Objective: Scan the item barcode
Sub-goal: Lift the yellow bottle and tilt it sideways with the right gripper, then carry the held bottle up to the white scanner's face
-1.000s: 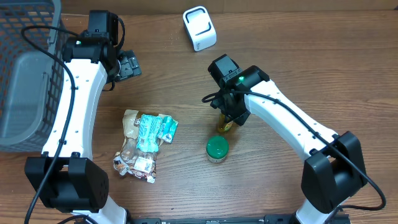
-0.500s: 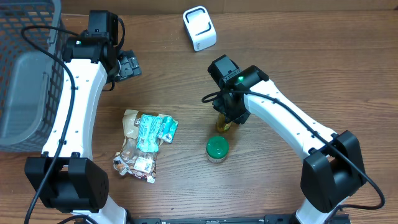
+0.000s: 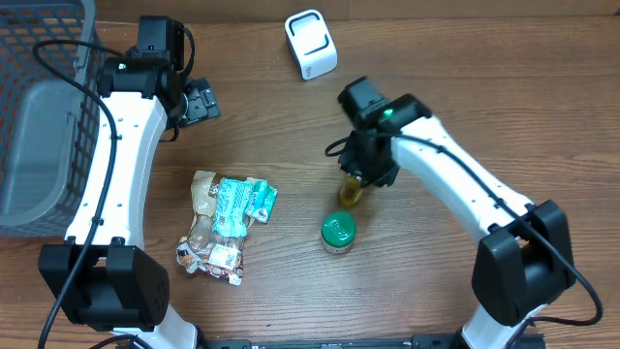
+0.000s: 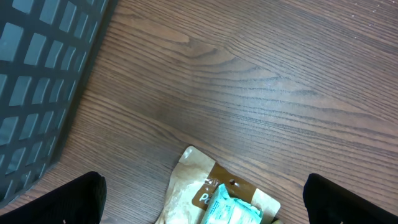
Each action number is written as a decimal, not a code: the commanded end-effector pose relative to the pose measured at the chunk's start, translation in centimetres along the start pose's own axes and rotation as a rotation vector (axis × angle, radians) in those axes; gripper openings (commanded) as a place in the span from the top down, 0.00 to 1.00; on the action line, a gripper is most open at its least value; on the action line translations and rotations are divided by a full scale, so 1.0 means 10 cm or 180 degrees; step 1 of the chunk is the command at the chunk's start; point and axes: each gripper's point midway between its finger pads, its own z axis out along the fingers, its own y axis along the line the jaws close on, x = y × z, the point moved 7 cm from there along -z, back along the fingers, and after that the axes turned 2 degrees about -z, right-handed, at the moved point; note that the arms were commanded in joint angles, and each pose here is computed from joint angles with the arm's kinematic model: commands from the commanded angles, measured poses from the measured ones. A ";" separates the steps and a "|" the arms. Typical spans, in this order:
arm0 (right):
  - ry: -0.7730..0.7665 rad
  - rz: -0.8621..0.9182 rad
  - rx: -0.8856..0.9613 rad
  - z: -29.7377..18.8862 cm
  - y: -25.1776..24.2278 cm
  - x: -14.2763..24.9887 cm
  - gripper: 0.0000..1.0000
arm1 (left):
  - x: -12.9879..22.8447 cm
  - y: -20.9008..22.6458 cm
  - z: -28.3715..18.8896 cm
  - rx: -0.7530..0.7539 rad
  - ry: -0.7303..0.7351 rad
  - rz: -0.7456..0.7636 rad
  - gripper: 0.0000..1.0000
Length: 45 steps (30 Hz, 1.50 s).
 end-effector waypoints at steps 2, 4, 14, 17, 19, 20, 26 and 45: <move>0.0186 -0.0764 -0.1112 -0.47 0.09 -0.19 0.85 | -0.02 0.00 -0.07 0.0039 -0.0053 0.0031 0.00; 0.0224 -0.1133 -0.1650 -0.70 0.07 -0.20 0.85 | -0.02 0.00 -0.07 0.0039 -0.0053 0.0031 0.00; -0.0098 -0.1967 -0.3351 -1.65 -0.24 -0.15 0.87 | -0.02 0.00 -0.07 0.0039 -0.0052 0.0031 0.00; -0.0035 -0.1975 -0.3429 -1.68 -0.29 -0.10 0.87 | -0.02 0.00 -0.07 0.0039 -0.0052 0.0031 0.00; -0.0002 -0.2103 -0.3535 -1.69 -0.30 -0.04 0.87 | -0.02 0.00 -0.07 0.0039 -0.0053 0.0031 0.01; 0.0009 -0.2137 -0.3559 -1.70 -0.31 -0.02 0.87 | -0.02 0.00 -0.07 0.0039 -0.0052 0.0031 0.00; 0.0086 -0.2167 -0.3636 -1.71 -0.33 0.04 0.87 | -0.02 0.00 -0.07 0.0039 -0.0053 0.0031 0.00; 0.0193 -0.2099 -0.3709 -1.73 -0.33 0.08 0.94 | -0.02 0.00 -0.07 0.0039 -0.0052 0.0031 0.00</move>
